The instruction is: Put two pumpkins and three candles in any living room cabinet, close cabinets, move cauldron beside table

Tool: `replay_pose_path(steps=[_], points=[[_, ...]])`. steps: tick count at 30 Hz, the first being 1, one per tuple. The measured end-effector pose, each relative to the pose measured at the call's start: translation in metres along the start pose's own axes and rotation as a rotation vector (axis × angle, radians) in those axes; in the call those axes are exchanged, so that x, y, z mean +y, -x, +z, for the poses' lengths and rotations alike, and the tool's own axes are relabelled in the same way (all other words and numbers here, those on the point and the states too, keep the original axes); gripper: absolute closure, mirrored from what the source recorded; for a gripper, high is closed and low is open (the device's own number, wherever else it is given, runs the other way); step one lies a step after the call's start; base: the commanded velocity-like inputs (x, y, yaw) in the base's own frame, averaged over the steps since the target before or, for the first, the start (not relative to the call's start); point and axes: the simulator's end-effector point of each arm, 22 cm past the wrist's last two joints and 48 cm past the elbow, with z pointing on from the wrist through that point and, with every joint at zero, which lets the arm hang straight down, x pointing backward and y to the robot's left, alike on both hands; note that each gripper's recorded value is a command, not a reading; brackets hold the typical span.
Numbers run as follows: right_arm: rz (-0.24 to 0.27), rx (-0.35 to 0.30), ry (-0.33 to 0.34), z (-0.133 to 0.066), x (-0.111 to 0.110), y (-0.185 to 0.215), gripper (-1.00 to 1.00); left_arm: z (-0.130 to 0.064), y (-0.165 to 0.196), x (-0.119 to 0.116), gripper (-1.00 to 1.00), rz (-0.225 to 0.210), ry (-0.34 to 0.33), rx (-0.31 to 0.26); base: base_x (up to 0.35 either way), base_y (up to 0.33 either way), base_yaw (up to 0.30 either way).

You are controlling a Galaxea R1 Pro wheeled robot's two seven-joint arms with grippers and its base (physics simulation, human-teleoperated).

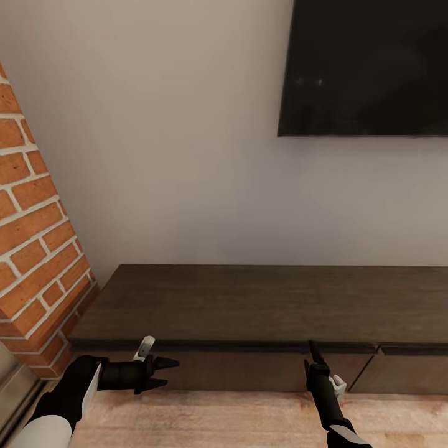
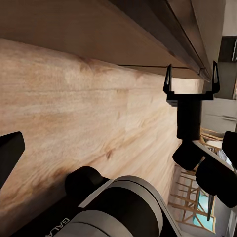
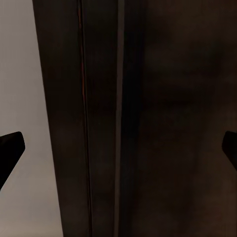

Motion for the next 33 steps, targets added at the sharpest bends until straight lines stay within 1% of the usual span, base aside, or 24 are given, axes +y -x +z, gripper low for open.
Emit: replay_pose_path(steps=[7, 8, 23, 33], points=[[-0.001, 0.000, 0.000, 0.0000, 0.0000, 0.0001, -1.00, 0.0000, 0.0000, 0.0000, -1.00, 0.000, 0.000, 0.000, 0.004, 0.000, 0.000], [-0.001, -0.001, 0.000, 0.0000, 0.0000, 0.0001, 1.00, 0.0000, 0.0000, 0.0000, -1.00, 0.000, 0.000, 0.000, 0.000, 0.000, 0.000], [-0.004, -0.001, -0.013, -0.0010, -0.0036, 0.0001, 1.00, 0.0001, 0.0000, 0.0001, -1.00, 0.000, 0.000, 0.000, 0.000, 0.000, 0.000], [-0.004, -0.001, -0.012, -0.0010, -0.0035, 0.0000, 1.00, 0.0002, -0.0001, 0.0004, -1.00, 0.000, 0.001, 0.001, -0.054, 0.000, 0.000]])
